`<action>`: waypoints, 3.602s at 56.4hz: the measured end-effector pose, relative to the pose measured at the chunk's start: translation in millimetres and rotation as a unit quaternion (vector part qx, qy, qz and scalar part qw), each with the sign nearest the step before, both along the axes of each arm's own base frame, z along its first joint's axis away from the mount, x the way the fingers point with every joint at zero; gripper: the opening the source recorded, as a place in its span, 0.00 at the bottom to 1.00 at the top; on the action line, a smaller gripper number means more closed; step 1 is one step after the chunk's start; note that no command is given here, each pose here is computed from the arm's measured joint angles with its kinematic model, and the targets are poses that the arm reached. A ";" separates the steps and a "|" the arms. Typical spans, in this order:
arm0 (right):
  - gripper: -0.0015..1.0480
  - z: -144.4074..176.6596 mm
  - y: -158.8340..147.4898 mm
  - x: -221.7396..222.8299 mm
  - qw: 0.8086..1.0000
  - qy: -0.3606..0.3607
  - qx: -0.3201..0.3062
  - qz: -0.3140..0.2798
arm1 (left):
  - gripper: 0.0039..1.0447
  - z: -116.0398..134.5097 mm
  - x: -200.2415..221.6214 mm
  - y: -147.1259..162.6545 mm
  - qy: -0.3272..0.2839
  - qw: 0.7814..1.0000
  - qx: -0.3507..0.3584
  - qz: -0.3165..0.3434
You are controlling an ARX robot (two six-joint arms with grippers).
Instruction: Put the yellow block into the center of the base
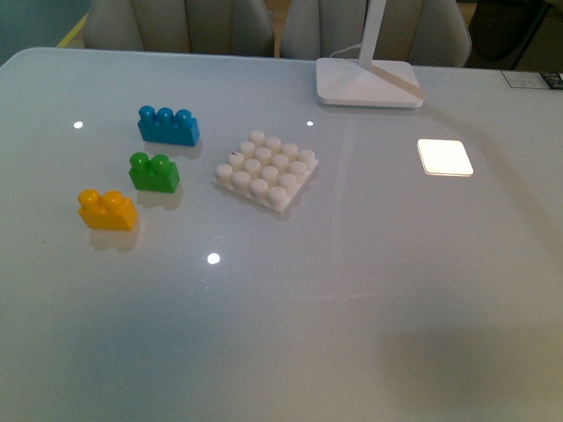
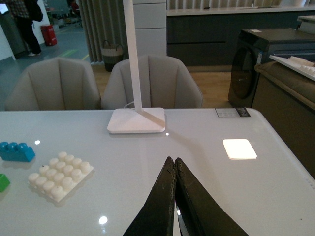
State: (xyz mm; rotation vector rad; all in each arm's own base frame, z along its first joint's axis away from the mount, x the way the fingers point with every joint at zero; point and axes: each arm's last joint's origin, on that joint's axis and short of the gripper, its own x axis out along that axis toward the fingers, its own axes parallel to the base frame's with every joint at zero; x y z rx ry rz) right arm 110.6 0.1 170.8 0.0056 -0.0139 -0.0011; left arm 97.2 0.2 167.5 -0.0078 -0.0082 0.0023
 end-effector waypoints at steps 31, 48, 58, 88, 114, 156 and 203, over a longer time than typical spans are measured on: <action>0.13 -3.0 0.0 -13.3 1.000 0.002 -0.001 0.001 | 0.93 0.0 0.0 0.0 0.000 1.000 0.000 0.000; 0.65 -3.0 0.0 -13.3 1.000 0.002 -0.001 0.001 | 0.93 0.0 0.0 0.0 0.000 1.000 0.000 0.000; 0.92 -3.0 0.0 -13.3 1.000 0.002 -0.001 0.001 | 0.93 -0.1 0.0 0.0 0.000 1.000 0.000 0.000; 0.92 -3.0 0.0 -13.4 1.000 0.002 -0.001 0.001 | 0.93 6.8 93.0 -28.6 0.279 0.958 -0.005 -0.072; 0.92 -3.0 0.0 -13.4 1.000 0.002 -0.001 0.001 | 0.93 -64.6 195.8 -39.8 0.293 0.948 0.052 -0.108; 0.92 -3.0 0.0 -13.4 1.000 0.002 -0.001 0.001 | 0.93 -141.9 243.0 -16.3 0.382 0.920 0.056 -0.072; 0.92 -3.0 0.0 -13.4 1.000 0.002 -0.001 0.001 | 0.93 -164.6 283.1 -18.4 0.416 0.909 0.016 -0.029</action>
